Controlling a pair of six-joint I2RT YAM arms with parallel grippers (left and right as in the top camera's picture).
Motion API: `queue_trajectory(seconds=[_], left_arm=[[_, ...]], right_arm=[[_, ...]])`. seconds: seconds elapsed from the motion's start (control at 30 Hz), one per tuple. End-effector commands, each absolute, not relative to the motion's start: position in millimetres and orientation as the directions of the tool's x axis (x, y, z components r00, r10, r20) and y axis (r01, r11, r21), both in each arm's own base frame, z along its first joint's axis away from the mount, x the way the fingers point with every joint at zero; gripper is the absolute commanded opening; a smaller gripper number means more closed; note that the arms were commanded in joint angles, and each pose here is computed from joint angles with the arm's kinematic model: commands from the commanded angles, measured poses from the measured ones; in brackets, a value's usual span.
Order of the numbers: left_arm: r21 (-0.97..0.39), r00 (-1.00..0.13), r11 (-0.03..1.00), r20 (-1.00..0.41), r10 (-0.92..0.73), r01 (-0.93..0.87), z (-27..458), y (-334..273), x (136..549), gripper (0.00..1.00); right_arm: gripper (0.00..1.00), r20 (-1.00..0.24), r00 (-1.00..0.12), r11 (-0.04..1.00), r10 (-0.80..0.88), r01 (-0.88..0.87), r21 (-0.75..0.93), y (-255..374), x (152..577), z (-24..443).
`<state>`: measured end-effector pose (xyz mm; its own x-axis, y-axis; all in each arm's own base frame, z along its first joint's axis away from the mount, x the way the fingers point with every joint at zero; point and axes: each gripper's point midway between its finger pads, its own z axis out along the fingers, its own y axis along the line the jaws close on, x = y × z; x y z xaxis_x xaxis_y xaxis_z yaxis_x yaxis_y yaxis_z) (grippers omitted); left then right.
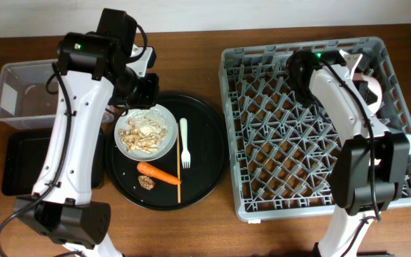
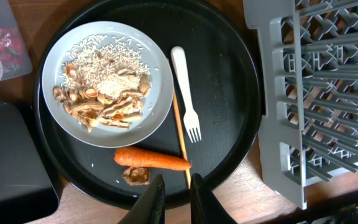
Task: Sort waste into correct bins and load items into the dishwasher rack
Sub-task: 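Carry the pink bowl to the rack's back right corner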
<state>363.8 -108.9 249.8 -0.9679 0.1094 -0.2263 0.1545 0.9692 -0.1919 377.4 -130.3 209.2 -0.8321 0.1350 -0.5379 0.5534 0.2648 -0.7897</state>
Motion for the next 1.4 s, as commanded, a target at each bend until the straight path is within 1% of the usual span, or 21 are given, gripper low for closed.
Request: queue_trajectory(seconds=[0.0, 0.1, 0.37, 0.47, 0.53, 0.6, 0.63, 0.67, 0.7, 0.77, 0.87, 0.97, 1.03, 1.07, 1.1, 1.13, 1.17, 1.2, 1.23, 1.27, 1.37], left_arm=[[-0.186, -0.961, 0.968, -0.249, 0.121, 0.169, 257, -108, 361, 0.15], [-0.186, -0.961, 0.968, -0.250, 0.121, 0.170, 257, -108, 361, 0.15], [-0.186, -0.961, 0.968, -0.250, 0.121, 0.170, 257, -108, 361, 0.15], [-0.186, -0.961, 0.968, -0.250, 0.121, 0.171, 257, -108, 362, 0.15], [-0.186, -0.960, 0.968, -0.251, 0.121, 0.171, 258, -108, 362, 0.15], [-0.186, -0.961, 0.968, -0.250, 0.121, 0.170, 257, -108, 362, 0.15], [-0.186, -0.960, 0.968, -0.253, 0.121, 0.171, 258, -108, 362, 0.15], [-0.186, -0.959, 0.968, -0.255, 0.121, 0.172, 258, -108, 363, 0.15], [-0.186, -0.959, 0.967, -0.257, 0.121, 0.172, 258, -108, 363, 0.15], [-0.186, -0.958, 0.967, -0.260, 0.121, 0.173, 258, -109, 364, 0.15], [-0.186, -0.956, 0.967, -0.268, 0.120, 0.174, 259, -109, 366, 0.15], [-0.187, -0.956, 0.967, -0.267, 0.120, 0.174, 259, -109, 366, 0.15], [-0.186, -0.956, 0.967, -0.268, 0.120, 0.174, 259, -109, 366, 0.15], [-0.186, -0.956, 0.967, -0.267, 0.120, 0.174, 259, -109, 366, 0.16], [-0.183, -0.956, 0.968, -0.267, 0.120, 0.173, 259, -108, 366, 0.16], [-0.183, -0.957, 0.968, -0.266, 0.120, 0.173, 258, -108, 365, 0.16], [-0.183, -0.957, 0.968, -0.265, 0.120, 0.172, 258, -108, 365, 0.16], [-0.183, -0.957, 0.968, -0.265, 0.121, 0.173, 258, -108, 365, 0.16], [-0.184, -0.957, 0.968, -0.265, 0.120, 0.172, 258, -108, 365, 0.16], [-0.183, -0.957, 0.968, -0.264, 0.121, 0.173, 258, -108, 365, 0.16], [-0.183, -0.958, 0.968, -0.260, 0.121, 0.172, 258, -108, 364, 0.16]], right_arm=[[0.04, -0.611, -0.787, 0.200, 0.087, 0.614, -0.763, -144, 390, 226], [0.04, -0.588, -0.806, 0.203, 0.072, 0.589, -0.783, -148, 404, 217], [0.04, -0.499, -0.862, 0.234, 0.087, 0.505, -0.831, -144, 411, 175], [0.04, -0.471, -0.875, 0.309, 0.113, 0.482, -0.820, -132, 412, 159], [0.06, -0.434, -0.887, 0.406, 0.157, 0.459, -0.790, -118, 410, 140], [0.13, -0.373, -0.903, 0.503, 0.214, 0.429, -0.750, -105, 403, 121], [0.22, -0.323, -0.914, 0.554, 0.247, 0.406, -0.727, -98, 397, 111], [0.35, -0.285, -0.921, 0.583, 0.266, 0.389, -0.713, -93, 391, 105], [0.40, -0.257, -0.926, 0.600, 0.278, 0.376, -0.706, -90, 386, 102], [0.43, -0.202, -0.934, 0.625, 0.296, 0.349, -0.698, -86, 377, 98], [0.45, -0.141, -0.939, 0.644, 0.313, 0.319, -0.695, -82, 365, 96], [0.45, -0.114, -0.941, 0.653, 0.320, 0.306, -0.693, -80, 359, 97], [0.45, -0.130, -0.935, 0.651, 0.329, 0.325, -0.686, -80, 358, 101], [0.45, -0.156, -0.926, 0.646, 0.343, 0.354, -0.677, -80, 358, 106], [0.45, -0.235, -0.895, 0.638, 0.380, 0.437, -0.634, -82, 360, 125], [0.45, -0.277, -0.874, 0.648, 0.400, 0.483, -0.588, -84, 363, 137], [0.42, -0.302, -0.863, 0.687, 0.404, 0.505, -0.523, -85, 371, 150], [0.38, -0.307, -0.868, 0.748, 0.391, 0.494, -0.443, -83, 381, 159], [0.20, -0.304, -0.879, 0.812, 0.367, 0.462, -0.356, -81, 391, 165], [0.04, -0.324, -0.852, 0.838, 0.411, 0.493, -0.235, -92, 402, 174], [0.04, -0.337, -0.787, 0.798, 0.516, 0.585, -0.146, -129, 402, 173]])
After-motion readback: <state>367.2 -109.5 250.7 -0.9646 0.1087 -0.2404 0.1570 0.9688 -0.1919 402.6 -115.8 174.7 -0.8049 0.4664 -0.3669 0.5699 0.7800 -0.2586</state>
